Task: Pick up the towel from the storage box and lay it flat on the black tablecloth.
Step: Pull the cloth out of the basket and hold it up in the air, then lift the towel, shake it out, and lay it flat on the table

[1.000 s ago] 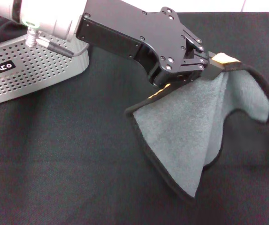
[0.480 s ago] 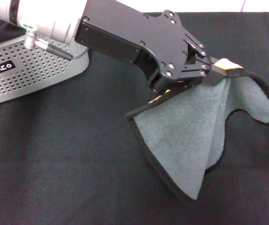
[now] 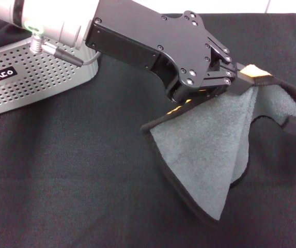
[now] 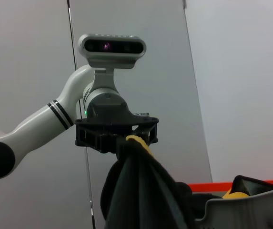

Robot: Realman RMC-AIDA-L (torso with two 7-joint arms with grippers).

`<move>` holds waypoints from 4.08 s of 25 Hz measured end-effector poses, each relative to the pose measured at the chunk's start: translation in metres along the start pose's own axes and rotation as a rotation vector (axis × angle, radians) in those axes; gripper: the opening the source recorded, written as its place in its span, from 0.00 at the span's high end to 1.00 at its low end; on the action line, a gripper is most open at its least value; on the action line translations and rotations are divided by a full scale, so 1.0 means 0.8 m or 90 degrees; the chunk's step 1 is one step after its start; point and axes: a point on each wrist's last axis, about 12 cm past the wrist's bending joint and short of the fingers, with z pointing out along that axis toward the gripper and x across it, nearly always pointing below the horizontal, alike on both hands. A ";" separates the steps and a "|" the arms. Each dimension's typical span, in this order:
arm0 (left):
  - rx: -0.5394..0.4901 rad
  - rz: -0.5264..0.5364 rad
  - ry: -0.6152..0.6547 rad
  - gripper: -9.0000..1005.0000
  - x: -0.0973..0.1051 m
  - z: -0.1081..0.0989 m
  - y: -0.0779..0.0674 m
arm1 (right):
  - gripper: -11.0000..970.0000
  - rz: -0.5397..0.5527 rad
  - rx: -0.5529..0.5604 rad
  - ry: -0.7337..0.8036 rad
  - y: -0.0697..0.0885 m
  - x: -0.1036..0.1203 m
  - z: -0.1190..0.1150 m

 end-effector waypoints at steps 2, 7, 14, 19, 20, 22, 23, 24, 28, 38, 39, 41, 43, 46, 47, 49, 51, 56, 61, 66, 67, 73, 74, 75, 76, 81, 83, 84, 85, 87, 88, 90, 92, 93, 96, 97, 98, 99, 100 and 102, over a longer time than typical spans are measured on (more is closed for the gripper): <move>0.000 0.000 0.000 0.96 0.000 0.000 0.000 | 0.49 0.000 -0.003 0.002 0.000 0.001 0.003; 0.000 0.001 0.000 0.96 -0.001 0.000 0.000 | 0.69 -0.002 0.001 0.001 0.001 0.002 0.000; 0.000 -0.002 0.001 0.96 -0.001 0.000 0.000 | 0.77 -0.004 0.005 0.004 0.001 0.002 -0.003; 0.000 -0.005 0.001 0.96 -0.001 0.000 0.000 | 0.80 -0.018 0.007 0.007 0.000 0.002 -0.002; 0.000 -0.005 0.000 0.96 -0.001 0.000 0.000 | 0.80 -0.025 0.007 0.006 0.001 0.002 -0.001; 0.001 -0.005 0.000 0.96 -0.001 0.000 0.000 | 0.82 -0.037 0.007 0.004 0.001 0.003 -0.001; 0.001 -0.005 0.000 0.96 -0.001 0.000 0.000 | 0.83 -0.040 0.005 0.004 0.001 0.002 -0.001; 0.001 -0.005 0.000 0.96 -0.001 0.000 0.000 | 0.85 -0.044 0.002 0.003 0.001 0.002 0.000; 0.005 -0.008 0.007 0.96 0.000 0.003 0.000 | 0.91 -0.049 0.002 0.000 0.001 0.001 0.000; 0.022 -0.040 0.023 0.95 0.020 0.014 -0.003 | 0.98 -0.086 0.026 -0.080 -0.003 -0.023 -0.009; 0.022 -0.044 0.021 0.95 0.022 0.014 -0.003 | 0.98 -0.091 0.019 -0.089 -0.005 -0.028 -0.008; 0.024 -0.048 0.016 0.95 0.027 0.016 -0.004 | 0.98 -0.099 -0.003 -0.100 -0.009 -0.040 -0.002; 0.028 -0.052 0.013 0.95 0.033 0.018 -0.005 | 0.98 -0.103 -0.027 -0.103 -0.015 -0.051 0.007; 0.036 -0.061 0.016 0.93 0.040 0.022 -0.007 | 0.98 -0.111 -0.051 -0.106 -0.022 -0.062 0.024; 0.040 -0.063 0.016 0.92 0.043 0.024 -0.008 | 0.98 -0.114 -0.056 -0.105 -0.025 -0.066 0.031; 0.048 -0.063 0.017 0.91 0.049 0.028 -0.010 | 0.98 -0.121 -0.058 -0.105 -0.033 -0.073 0.044; 0.054 -0.061 0.015 0.89 0.054 0.033 -0.012 | 0.98 -0.125 -0.056 -0.109 -0.039 -0.079 0.054; 0.056 -0.055 -0.005 0.86 0.065 0.044 -0.014 | 0.98 -0.125 -0.074 -0.112 -0.053 -0.096 0.083; 0.039 -0.055 -0.018 0.86 0.072 0.050 -0.012 | 0.98 -0.126 -0.081 -0.112 -0.058 -0.102 0.094; 0.021 -0.058 -0.037 0.85 0.077 0.050 -0.008 | 0.98 -0.128 -0.077 -0.105 -0.062 -0.106 0.102; 0.019 -0.060 -0.042 0.85 0.078 0.050 -0.007 | 0.97 -0.130 -0.076 -0.104 -0.062 -0.106 0.104; 0.018 -0.077 -0.072 0.84 0.083 0.049 -0.002 | 0.97 -0.145 -0.066 -0.085 -0.063 -0.105 0.119; 0.017 -0.081 -0.075 0.84 0.084 0.049 -0.001 | 0.97 -0.148 -0.063 -0.080 -0.064 -0.105 0.122; 0.012 -0.086 -0.078 0.84 0.085 0.050 0.000 | 0.97 -0.149 -0.061 -0.078 -0.064 -0.104 0.124; 0.008 -0.089 -0.080 0.84 0.086 0.050 0.002 | 0.97 -0.152 -0.059 -0.076 -0.064 -0.104 0.127; -0.015 -0.111 -0.088 0.83 0.094 0.050 0.007 | 0.98 -0.166 -0.059 -0.071 -0.062 -0.105 0.138; -0.023 -0.118 -0.091 0.83 0.097 0.050 0.009 | 0.98 -0.173 -0.061 -0.072 -0.061 -0.107 0.141; -0.029 -0.122 -0.093 0.83 0.098 0.050 0.010 | 0.98 -0.176 -0.061 -0.072 -0.061 -0.108 0.141; -0.035 -0.125 -0.094 0.83 0.100 0.050 0.011 | 0.98 -0.179 -0.060 -0.072 -0.061 -0.109 0.142; -0.050 -0.129 -0.097 0.83 0.102 0.049 0.013 | 0.98 -0.186 -0.050 -0.069 -0.062 -0.111 0.141; -0.058 -0.130 -0.097 0.83 0.104 0.048 0.014 | 0.98 -0.190 -0.043 -0.067 -0.063 -0.112 0.140; -0.082 -0.130 -0.093 0.82 0.107 0.046 0.017 | 0.98 -0.201 -0.019 -0.059 -0.065 -0.114 0.137; -0.102 -0.131 -0.086 0.82 0.111 0.043 0.020 | 0.98 -0.211 0.005 -0.052 -0.067 -0.117 0.132; -0.111 -0.131 -0.082 0.82 0.113 0.042 0.021 | 0.98 -0.217 0.015 -0.049 -0.067 -0.118 0.130; -0.127 -0.128 -0.073 0.82 0.115 0.041 0.023 | 0.98 -0.230 0.048 -0.043 -0.067 -0.127 0.120; -0.129 -0.127 -0.072 0.82 0.115 0.041 0.023 | 0.98 -0.236 0.056 -0.042 -0.066 -0.132 0.118; -0.131 -0.125 -0.072 0.82 0.114 0.040 0.023 | 0.98 -0.241 0.070 -0.040 -0.066 -0.141 0.116; -0.132 -0.121 -0.072 0.82 0.114 0.040 0.024 | 0.98 -0.241 0.070 -0.040 -0.066 -0.141 0.116; -0.134 -0.118 -0.072 0.82 0.114 0.040 0.024 | 0.98 -0.242 0.074 -0.038 -0.066 -0.145 0.116; -0.140 -0.109 -0.072 0.82 0.113 0.040 0.025 | 0.98 -0.242 0.081 -0.037 -0.066 -0.151 0.117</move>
